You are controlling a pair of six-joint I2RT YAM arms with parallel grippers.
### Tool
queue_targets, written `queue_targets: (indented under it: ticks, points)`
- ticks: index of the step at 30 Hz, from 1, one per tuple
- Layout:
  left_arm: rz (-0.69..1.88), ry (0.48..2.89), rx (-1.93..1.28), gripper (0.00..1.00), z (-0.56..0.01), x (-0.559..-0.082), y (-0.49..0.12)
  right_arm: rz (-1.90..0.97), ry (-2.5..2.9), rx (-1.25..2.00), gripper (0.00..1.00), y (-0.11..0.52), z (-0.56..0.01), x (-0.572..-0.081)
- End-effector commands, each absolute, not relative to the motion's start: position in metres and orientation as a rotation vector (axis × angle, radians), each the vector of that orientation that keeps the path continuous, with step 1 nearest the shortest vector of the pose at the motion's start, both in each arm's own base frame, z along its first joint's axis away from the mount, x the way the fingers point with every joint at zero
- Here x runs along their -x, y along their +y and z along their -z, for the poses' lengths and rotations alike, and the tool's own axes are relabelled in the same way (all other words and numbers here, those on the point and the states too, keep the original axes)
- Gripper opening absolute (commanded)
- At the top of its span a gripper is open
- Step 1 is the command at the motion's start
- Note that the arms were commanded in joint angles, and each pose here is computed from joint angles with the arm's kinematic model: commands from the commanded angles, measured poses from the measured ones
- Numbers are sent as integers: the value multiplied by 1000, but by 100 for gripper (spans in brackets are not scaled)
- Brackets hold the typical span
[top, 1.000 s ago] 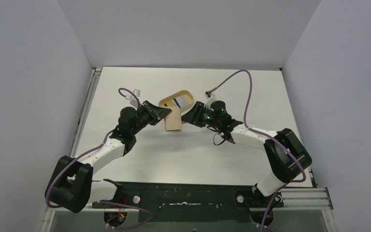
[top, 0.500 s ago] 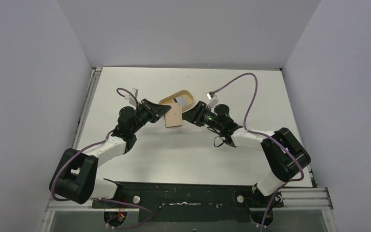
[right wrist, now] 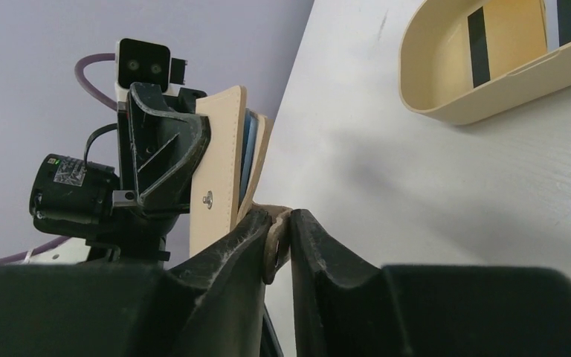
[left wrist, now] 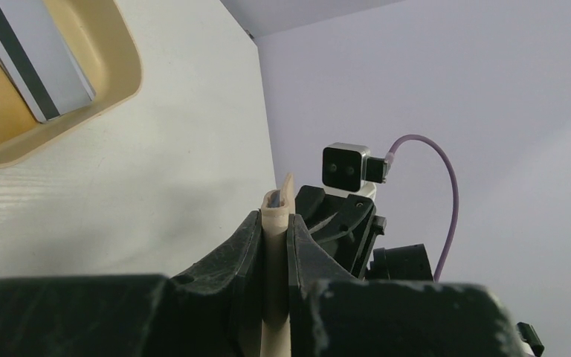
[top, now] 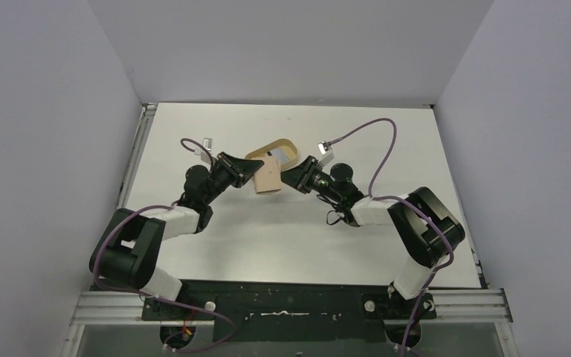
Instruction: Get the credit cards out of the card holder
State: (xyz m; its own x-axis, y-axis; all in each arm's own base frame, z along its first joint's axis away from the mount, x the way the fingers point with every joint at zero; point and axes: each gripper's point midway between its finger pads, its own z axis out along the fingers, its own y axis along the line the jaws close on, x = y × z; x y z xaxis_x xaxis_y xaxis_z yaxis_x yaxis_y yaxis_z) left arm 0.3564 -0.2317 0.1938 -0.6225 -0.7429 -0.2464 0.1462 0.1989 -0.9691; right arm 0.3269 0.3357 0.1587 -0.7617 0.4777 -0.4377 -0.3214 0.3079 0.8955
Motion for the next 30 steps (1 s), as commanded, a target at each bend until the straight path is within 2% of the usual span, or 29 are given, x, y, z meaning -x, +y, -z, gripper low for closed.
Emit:
queue_targets:
  ticks: [1, 2, 5, 6, 10, 11, 12, 13, 30]
  points:
    - [1616, 1648, 442, 0, -222, -350, -246, -1709, 1688, 80, 5, 362, -230, -307]
    - [1612, 1657, 437, 0, -221, -350, -247, -1708, 1694, 82, 0, 362, -230, -307]
    - [1609, 1680, 423, 0, -219, -349, -250, -1691, 1718, 92, 0, 362, -229, -305]
    - [1613, 1685, 418, 9, -219, -348, -250, -1676, 1729, 100, 0, 361, -228, -305]
    - [1627, 1709, 417, 55, -212, -346, -251, -1548, 1847, 106, 0, 352, -212, -306]
    - [1631, 1716, 420, 78, -210, -345, -252, -1517, 1870, 107, 0, 348, -210, -306]
    - [1636, 1722, 423, 84, -207, -344, -253, -1492, 1892, 106, 0, 344, -208, -306]
    - [1640, 1728, 425, 96, -205, -343, -253, -1474, 1912, 103, 0, 340, -205, -304]
    - [1759, 1838, 474, 97, -138, -299, -287, -1454, 2099, -148, 0, 300, -129, -291]
